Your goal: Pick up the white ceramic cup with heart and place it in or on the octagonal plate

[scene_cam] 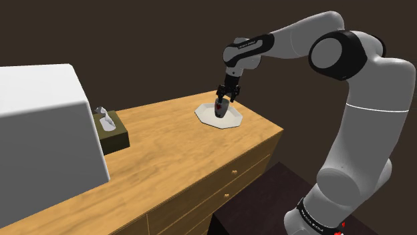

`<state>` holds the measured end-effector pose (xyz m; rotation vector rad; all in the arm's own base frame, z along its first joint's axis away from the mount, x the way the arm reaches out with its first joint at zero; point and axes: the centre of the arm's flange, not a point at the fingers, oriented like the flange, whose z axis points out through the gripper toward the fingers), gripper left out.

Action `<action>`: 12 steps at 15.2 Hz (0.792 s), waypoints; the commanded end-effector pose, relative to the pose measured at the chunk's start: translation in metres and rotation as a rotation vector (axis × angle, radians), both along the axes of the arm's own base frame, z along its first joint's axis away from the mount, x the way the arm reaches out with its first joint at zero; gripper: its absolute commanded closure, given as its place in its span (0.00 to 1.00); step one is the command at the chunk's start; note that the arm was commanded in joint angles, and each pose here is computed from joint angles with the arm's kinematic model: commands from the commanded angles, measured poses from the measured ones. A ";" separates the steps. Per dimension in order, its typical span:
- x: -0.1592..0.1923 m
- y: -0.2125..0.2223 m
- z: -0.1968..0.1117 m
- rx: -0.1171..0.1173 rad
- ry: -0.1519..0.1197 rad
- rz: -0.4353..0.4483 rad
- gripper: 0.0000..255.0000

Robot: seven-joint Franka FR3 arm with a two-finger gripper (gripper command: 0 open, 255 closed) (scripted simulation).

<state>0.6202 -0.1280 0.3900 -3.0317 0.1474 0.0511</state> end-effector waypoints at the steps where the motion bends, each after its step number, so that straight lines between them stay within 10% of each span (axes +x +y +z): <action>1: 0.000 -0.001 0.013 0.000 0.000 0.000 0.00; 12: 0.001 -0.005 0.050 0.000 0.000 0.000 0.00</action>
